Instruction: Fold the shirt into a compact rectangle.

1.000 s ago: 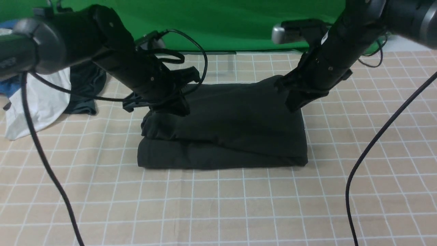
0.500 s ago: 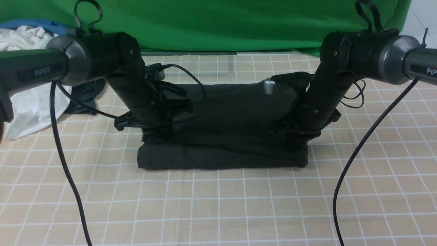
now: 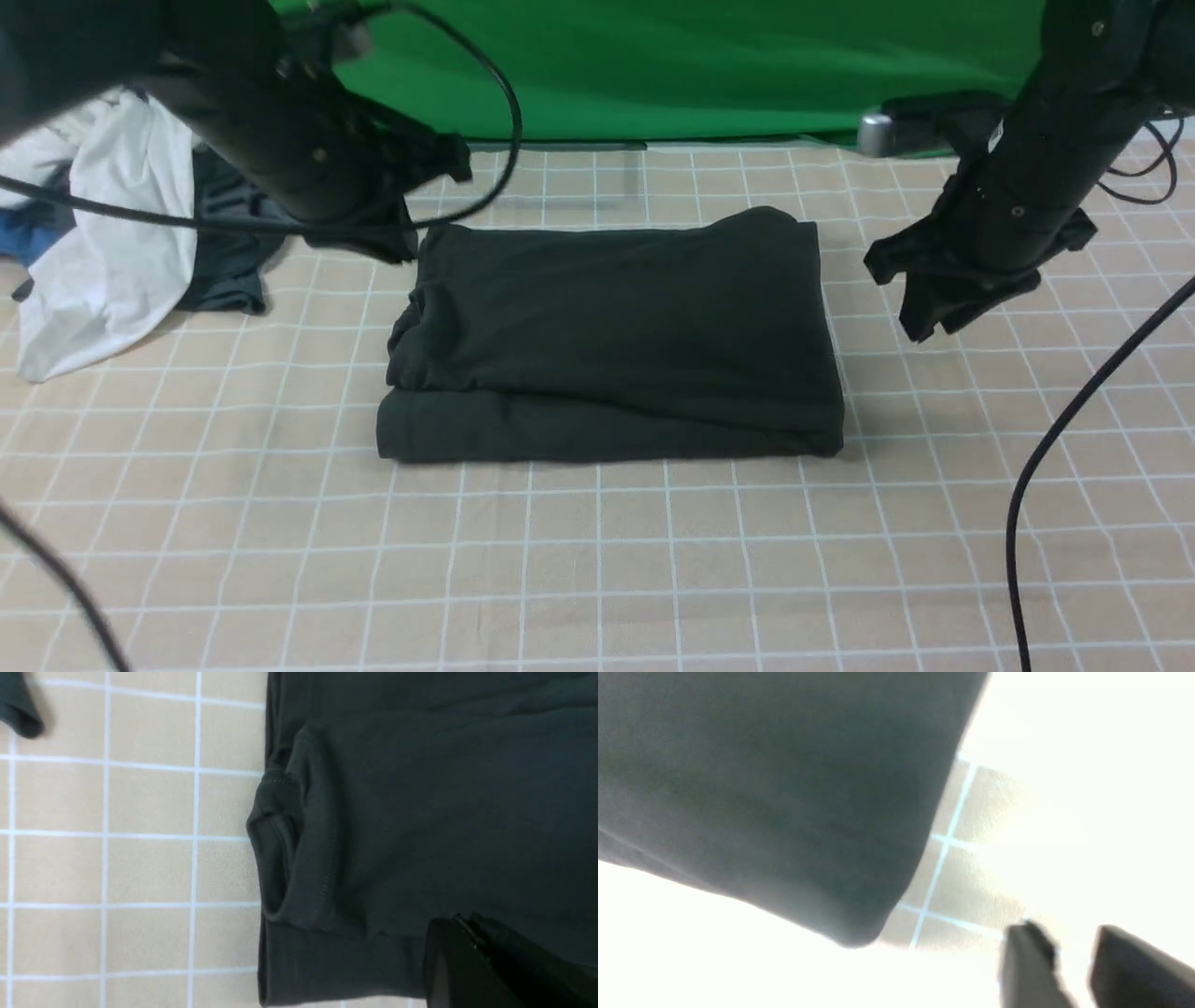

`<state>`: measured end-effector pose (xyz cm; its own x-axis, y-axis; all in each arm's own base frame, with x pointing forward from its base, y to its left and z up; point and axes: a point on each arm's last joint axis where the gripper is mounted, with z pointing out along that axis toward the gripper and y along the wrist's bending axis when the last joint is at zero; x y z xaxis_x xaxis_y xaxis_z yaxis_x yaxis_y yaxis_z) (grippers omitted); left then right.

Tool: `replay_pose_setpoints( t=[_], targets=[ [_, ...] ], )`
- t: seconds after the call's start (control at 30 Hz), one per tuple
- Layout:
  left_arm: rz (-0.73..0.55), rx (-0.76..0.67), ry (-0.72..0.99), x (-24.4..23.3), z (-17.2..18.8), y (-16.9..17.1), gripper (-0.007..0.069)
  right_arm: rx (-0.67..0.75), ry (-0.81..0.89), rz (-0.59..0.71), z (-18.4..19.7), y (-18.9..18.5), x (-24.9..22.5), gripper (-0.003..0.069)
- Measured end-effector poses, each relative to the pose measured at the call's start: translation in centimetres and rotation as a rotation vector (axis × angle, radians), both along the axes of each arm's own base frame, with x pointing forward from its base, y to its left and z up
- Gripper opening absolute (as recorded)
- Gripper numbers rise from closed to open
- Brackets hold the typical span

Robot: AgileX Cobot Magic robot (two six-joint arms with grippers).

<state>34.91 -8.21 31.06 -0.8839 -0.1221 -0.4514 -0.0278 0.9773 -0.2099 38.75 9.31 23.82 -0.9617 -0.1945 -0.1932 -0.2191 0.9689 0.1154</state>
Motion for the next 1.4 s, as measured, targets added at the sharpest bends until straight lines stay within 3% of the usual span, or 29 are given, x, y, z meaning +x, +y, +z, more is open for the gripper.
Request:
replay_pose_setpoints(
  t=[0.07, 0.1, 0.2, 0.47, 0.53, 0.6, 0.67, 0.73, 0.77, 0.8, 1.03, 1.23, 1.4],
  targets=[
    [0.002, -0.006, -0.014, -1.3, 0.4, 0.3, 0.0013, 0.016, 0.025, -0.002, -0.6, 0.4, 0.0, 0.0412],
    [0.013, -0.018, -0.04, -3.2, 0.8, 0.7, 0.0013, 0.03, 0.046, 0.003, -1.5, 1.0, 0.0, 0.0501],
    [0.031, -0.027, -0.046, -6.0, 0.1, 1.3, 0.0013, 0.046, 0.07, 0.02, -2.9, 2.3, 0.2, 0.0574],
    [0.071, -0.112, 0.001, -14.4, -2.5, 2.6, 0.0013, 0.031, 0.166, 0.06, -7.7, 4.4, 0.5, 0.059],
    [0.073, -0.133, -0.019, -15.9, -2.5, 2.8, 0.0013, 0.037, 0.163, 0.065, -7.7, 4.4, 0.5, 0.0567],
    [0.073, -0.148, -0.057, -17.1, -2.1, 3.0, 0.0013, 0.042, 0.162, 0.075, -7.8, 4.5, 0.6, 0.0491],
    [0.073, -0.165, -0.103, -18.2, -1.6, 3.2, 0.0013, 0.058, 0.169, 0.072, -7.9, 4.6, 0.5, 0.0355],
    [0.073, -0.187, -0.161, -19.2, -0.7, 3.4, 0.0013, 0.062, 0.165, 0.095, -7.9, 4.7, 0.6, 0.0151],
    [0.074, -0.19, -0.166, -19.3, -0.6, 3.4, 0.0013, 0.063, 0.164, 0.097, -7.9, 4.7, 0.6, 0.0151],
    [0.074, -0.206, -0.192, -19.7, -0.2, 3.5, 0.0013, 0.062, 0.165, 0.119, -7.8, 4.7, 0.5, 0.0106],
    [0.065, -0.242, -0.205, -21.5, 0.6, 3.6, 0.0013, 0.044, 0.224, 0.193, -6.5, 4.5, -0.3, 0.0107],
    [0.065, -0.236, -0.109, -22.5, 0.1, 3.6, 0.0013, -0.007, 0.146, 0.218, -2.2, 3.3, -2.1, 0.0107],
    [0.063, -0.252, -0.101, -22.8, 0.2, 3.6, 0.0013, -0.04, 0.159, 0.194, -1.8, 2.7, -3.0, 0.011]
  ],
)
